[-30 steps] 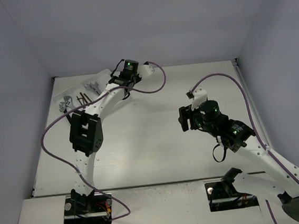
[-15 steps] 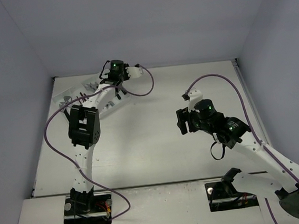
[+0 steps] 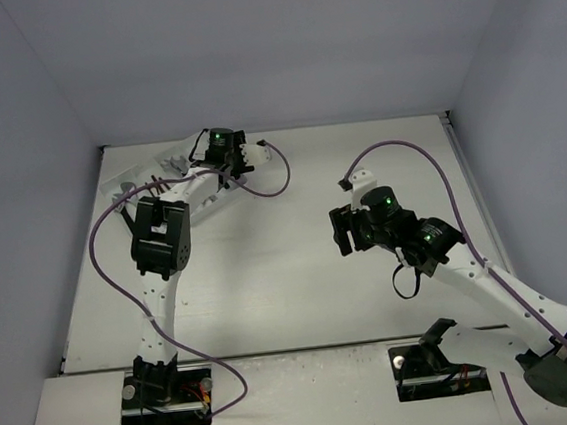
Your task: Sort the tools into containers
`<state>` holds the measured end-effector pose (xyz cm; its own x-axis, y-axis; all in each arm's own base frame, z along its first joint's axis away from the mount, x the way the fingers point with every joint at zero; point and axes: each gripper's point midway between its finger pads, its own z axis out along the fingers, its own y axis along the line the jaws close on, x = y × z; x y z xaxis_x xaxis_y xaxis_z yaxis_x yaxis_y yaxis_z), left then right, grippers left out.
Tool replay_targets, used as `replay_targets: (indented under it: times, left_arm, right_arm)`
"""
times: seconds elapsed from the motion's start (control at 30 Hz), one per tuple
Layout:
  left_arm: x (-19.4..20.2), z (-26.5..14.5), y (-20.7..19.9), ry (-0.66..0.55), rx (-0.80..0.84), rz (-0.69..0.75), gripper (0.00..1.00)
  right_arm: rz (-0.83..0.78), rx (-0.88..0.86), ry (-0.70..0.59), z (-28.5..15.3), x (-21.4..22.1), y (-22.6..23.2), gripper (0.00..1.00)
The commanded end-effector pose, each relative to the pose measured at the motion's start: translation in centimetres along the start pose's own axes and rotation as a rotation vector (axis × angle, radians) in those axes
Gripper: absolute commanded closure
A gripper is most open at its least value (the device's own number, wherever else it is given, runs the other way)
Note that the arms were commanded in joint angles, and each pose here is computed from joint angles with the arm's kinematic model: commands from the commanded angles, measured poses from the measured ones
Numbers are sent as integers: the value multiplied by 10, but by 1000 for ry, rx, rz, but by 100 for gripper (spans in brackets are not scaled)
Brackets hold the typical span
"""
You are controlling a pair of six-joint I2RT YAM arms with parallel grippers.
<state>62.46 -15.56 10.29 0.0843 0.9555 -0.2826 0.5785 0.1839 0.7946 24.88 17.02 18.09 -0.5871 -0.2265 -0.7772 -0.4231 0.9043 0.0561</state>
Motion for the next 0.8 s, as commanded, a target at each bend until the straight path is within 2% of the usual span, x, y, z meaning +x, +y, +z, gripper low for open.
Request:
replay_targets:
  times: [0.0, 0.1, 0.13, 0.33, 0.47, 0.57, 0.63, 0.77]
  left_arm:
    - [-35, -42, 69, -105, -161, -55, 37]
    - [-47, -62, 79, -137, -185, -87, 34]
    - [-52, -70, 81, -140, -194, -94, 21]
    - [-75, -141, 104, -209, -273, -251, 20]
    - [-85, -207, 124, -271, -350, -486, 19]
    - [-78, -269, 133, -293, -401, -784, 15]
    - [-65, -300, 121, -244, -393, -965, 15]
    - [-40, -341, 82, -144, -366, -1131, 15]
  right_arm:
    - [-3, 0, -81, -12, -27, 1, 35]
    - [-7, 12, -102, -17, -31, -2, 35]
    - [-9, 21, -108, -19, -33, -4, 35]
    - [-5, 64, -176, -35, -46, -15, 35]
    - [15, 89, -208, -44, -53, -21, 34]
    - [51, 161, -249, -55, -60, -35, 29]
    - [79, 199, -278, -63, -65, -43, 24]
    - [130, 291, -362, -87, -78, -62, 7]
